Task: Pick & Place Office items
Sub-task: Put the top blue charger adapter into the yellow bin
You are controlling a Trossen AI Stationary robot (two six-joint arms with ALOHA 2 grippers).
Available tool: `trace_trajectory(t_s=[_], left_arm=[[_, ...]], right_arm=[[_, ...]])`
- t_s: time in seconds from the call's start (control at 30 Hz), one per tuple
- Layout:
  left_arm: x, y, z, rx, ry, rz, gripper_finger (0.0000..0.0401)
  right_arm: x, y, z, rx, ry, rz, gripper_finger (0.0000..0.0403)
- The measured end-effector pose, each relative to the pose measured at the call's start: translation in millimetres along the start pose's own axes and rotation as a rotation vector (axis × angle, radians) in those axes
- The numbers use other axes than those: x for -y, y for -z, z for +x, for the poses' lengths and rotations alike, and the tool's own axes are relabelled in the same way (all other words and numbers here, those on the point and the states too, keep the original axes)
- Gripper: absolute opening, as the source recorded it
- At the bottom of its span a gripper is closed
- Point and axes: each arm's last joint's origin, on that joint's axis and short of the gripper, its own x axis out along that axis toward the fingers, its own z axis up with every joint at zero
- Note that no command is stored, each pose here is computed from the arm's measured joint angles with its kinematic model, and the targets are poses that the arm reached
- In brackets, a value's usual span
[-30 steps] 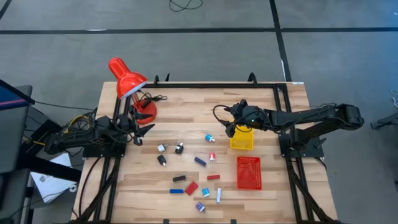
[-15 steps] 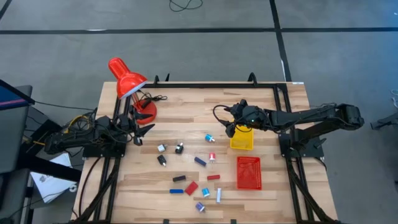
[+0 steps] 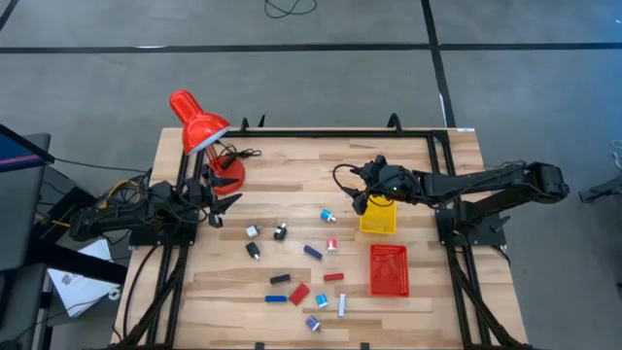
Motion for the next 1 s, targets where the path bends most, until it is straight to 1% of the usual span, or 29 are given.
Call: trace_trajectory(t_s=[1.0], left_arm=[[0.0, -0.1, 0.0, 0.000, 0.000, 0.000, 0.0208]], right_arm=[[-0.4, 0.1, -0.1, 0.000, -0.001, -0.015, 0.0302]])
